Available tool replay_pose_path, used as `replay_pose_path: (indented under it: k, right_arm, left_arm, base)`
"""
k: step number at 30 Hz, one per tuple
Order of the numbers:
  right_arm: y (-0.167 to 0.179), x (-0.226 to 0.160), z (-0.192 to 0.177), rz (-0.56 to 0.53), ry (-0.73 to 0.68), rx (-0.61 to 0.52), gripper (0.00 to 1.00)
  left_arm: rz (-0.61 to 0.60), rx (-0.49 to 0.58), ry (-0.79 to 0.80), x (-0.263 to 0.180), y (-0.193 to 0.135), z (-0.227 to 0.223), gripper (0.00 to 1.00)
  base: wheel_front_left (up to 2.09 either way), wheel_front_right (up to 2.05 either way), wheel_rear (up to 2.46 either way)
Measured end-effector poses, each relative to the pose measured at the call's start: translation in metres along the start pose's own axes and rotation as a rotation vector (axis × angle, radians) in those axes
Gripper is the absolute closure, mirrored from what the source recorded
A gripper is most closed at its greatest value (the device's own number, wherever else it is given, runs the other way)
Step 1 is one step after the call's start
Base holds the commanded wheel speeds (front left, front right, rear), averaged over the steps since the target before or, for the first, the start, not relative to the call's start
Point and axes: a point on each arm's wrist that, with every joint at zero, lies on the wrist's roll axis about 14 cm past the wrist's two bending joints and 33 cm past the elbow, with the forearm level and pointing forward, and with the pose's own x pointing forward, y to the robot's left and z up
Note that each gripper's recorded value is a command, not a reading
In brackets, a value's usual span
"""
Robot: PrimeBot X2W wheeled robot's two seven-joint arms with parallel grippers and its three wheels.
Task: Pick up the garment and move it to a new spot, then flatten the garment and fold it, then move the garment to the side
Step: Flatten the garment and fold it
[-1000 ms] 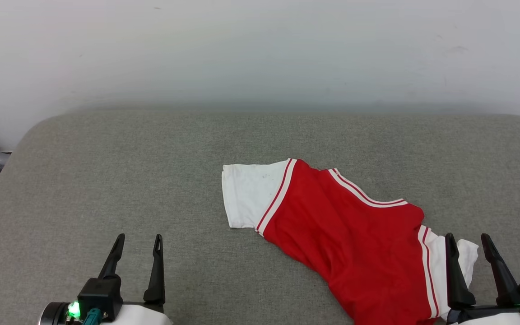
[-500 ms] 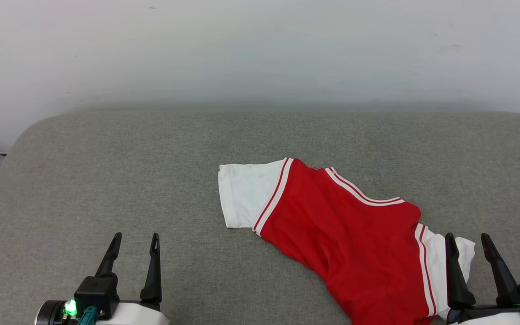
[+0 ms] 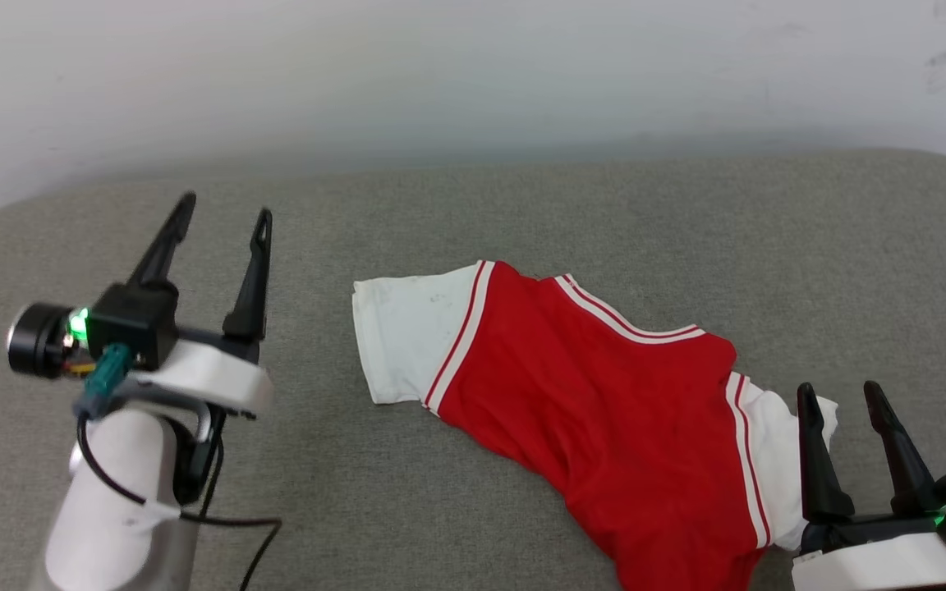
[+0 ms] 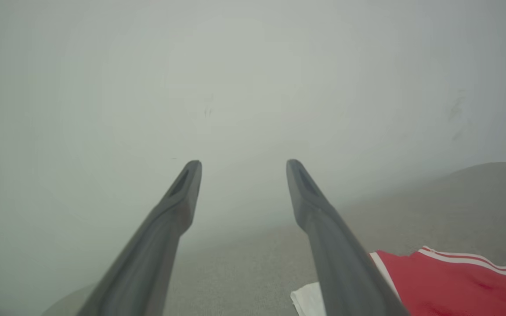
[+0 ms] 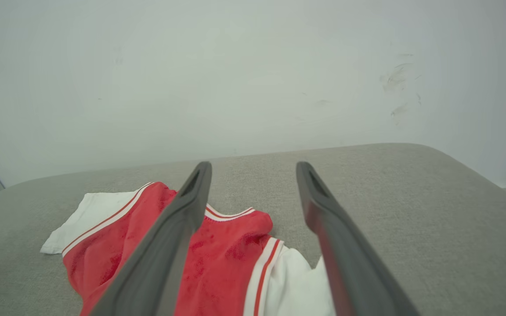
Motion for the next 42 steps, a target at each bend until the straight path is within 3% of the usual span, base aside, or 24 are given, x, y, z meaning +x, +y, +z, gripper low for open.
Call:
replay_pose_path:
  k: [10,16,23,30,37,41,42]
  right_arm:
    - [-0.019,0.014,-0.010,-0.056,0.025,-0.019,0.00]
    - [-0.031,0.018,-0.018,-0.092,0.047,-0.026,0.00]
    - [-0.042,0.022,-0.025,-0.124,0.069,-0.038,0.00]
    - [-0.052,0.024,-0.032,-0.152,0.088,-0.049,0.00]
    - [-0.057,0.028,-0.037,-0.164,0.101,-0.056,0.00]
    - [-0.055,0.029,-0.040,-0.160,0.106,-0.052,0.00]
    - [-0.055,0.030,-0.040,-0.157,0.105,-0.052,0.00]
  left_arm:
    - [-0.205,0.037,0.034,0.095,-0.033,-0.014,0.00]
    - [-0.321,0.042,0.294,0.122,-0.054,-0.065,0.00]
    - [-0.437,0.070,0.784,0.102,-0.068,-0.148,0.00]
    - [-0.485,0.083,1.146,0.064,-0.059,-0.203,0.00]
    - [-0.545,0.070,1.347,0.025,-0.068,-0.238,0.00]
    - [-0.559,0.043,1.351,0.019,-0.073,-0.241,0.00]
    - [-0.564,0.049,1.347,0.018,-0.074,-0.241,0.04]
  base:
    - [0.00,0.00,0.00]
    - [0.00,0.00,0.00]
    - [0.00,0.00,0.00]
    - [0.00,0.00,0.00]
    - [0.00,0.00,0.00]
    - [0.00,0.00,0.00]
    - [0.00,0.00,0.00]
